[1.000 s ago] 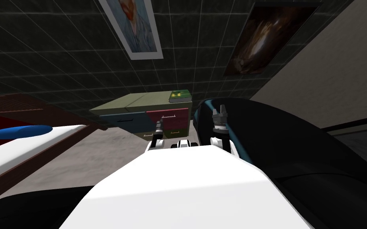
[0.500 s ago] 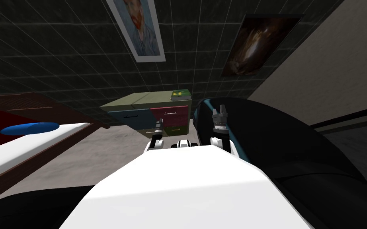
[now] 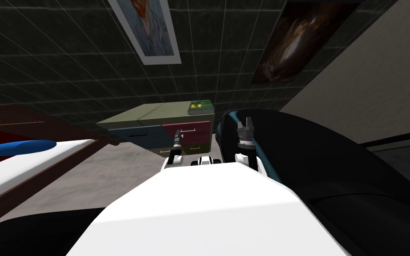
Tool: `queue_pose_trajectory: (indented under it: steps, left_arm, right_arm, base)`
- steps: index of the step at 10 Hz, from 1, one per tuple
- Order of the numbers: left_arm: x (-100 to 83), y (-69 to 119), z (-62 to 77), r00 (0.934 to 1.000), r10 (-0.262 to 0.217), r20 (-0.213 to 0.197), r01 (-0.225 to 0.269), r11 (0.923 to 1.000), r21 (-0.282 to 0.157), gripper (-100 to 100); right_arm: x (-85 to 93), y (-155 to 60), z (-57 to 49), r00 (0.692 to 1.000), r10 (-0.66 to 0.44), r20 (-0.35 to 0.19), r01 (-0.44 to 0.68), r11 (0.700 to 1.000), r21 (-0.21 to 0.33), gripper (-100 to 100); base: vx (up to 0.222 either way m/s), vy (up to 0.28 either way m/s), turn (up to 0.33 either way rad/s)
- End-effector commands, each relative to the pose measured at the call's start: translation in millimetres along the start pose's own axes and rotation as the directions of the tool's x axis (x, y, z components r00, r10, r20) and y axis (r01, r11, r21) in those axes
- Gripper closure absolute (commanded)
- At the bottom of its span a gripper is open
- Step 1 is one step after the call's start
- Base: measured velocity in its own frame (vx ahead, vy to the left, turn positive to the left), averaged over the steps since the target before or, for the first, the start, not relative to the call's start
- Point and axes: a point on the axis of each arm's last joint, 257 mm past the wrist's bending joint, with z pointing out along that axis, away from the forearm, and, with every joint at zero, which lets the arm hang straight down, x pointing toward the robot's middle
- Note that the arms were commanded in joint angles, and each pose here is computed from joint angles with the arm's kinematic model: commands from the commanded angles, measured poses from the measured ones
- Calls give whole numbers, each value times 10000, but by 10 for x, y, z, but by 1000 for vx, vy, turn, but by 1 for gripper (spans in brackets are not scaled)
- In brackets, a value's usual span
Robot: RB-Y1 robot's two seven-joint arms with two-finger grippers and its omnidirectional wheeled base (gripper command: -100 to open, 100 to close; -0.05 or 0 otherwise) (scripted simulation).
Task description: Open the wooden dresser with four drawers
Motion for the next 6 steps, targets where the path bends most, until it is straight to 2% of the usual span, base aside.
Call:
queue_pose_trajectory:
  steps: [1,2,3,5,6]
  left_arm:
    - [-102,27,124,9995,198,247,-200,9998,72,-100]
    - [-66,66,190,9997,168,178,-169,9998,40,-100]
    - [-192,64,265,9982,374,470,-380,9992,119,-100]
    - [-126,120,380,9989,315,352,-318,9995,73,-100]
    - [-237,124,468,9969,480,630,-489,9987,130,-100]
  right_arm:
    - [0,0,0,10000,0,0,0,10000,-1,0]
    - [1,0,1,10000,1,-1,-1,10000,-2,0]
    - [0,0,1,10000,1,-1,-1,10000,-2,0]
    - [0,0,1,10000,1,-1,-1,10000,-2,0]
    - [0,0,1,10000,1,-1,-1,10000,-1,0]
  base:
    - [-50,24,-71]
    - [-80,45,-60]
    - [-108,39,-83]
    - [-74,22,-19]
    - [-71,28,-67]
